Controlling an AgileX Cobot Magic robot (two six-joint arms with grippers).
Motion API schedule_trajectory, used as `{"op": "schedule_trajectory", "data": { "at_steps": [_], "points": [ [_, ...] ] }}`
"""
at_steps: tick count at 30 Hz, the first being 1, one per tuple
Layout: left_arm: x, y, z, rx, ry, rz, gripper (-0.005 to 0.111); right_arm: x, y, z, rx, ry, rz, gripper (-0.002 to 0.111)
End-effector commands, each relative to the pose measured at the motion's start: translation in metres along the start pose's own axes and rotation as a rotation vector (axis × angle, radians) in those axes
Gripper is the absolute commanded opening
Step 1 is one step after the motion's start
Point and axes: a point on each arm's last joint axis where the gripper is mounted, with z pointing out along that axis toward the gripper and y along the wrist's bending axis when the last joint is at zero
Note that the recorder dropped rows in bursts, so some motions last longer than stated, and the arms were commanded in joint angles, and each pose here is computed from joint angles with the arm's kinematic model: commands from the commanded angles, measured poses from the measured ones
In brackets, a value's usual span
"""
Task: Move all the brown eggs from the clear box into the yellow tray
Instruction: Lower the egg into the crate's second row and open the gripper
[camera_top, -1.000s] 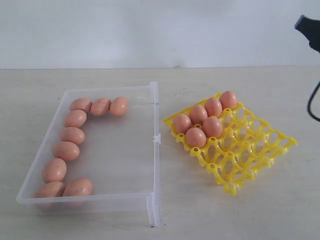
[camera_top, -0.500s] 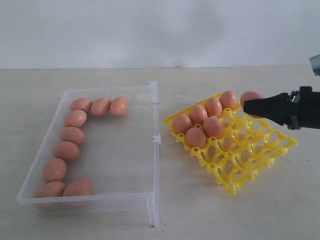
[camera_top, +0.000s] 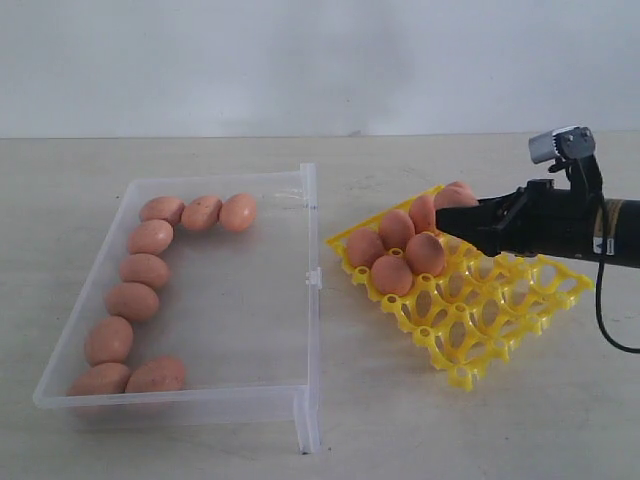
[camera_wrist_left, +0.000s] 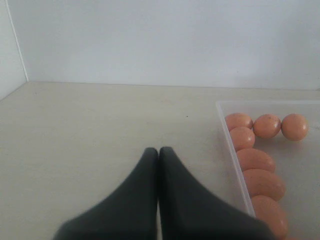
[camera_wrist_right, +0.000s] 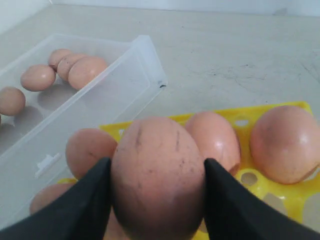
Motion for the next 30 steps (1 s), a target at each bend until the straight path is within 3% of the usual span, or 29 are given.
{"op": "schedule_trajectory", "data": {
  "at_steps": [1, 18, 22, 27, 30],
  "points": [
    [-0.002, 0.000, -0.001, 0.005, -0.008, -0.004, -0.004, -0.004, -0.004, 0.006, 0.058, 0.029, -0.048, 0.000],
    [-0.002, 0.000, -0.001, 0.005, -0.008, -0.004, -0.004, 0.008, -0.010, 0.013, 0.030, 0.046, -0.025, 0.002],
    [-0.002, 0.000, -0.001, 0.005, -0.008, -0.004, -0.004, 0.007, -0.010, 0.013, 0.034, 0.039, -0.033, 0.019],
    [-0.002, 0.000, -0.001, 0.005, -0.008, -0.004, -0.004, 0.006, -0.011, 0.013, 0.049, 0.024, -0.018, 0.054],
    [-0.002, 0.000, -0.001, 0.005, -0.008, -0.004, -0.004, 0.005, -0.012, 0.013, 0.061, 0.012, -0.006, 0.067]
  ]
}}
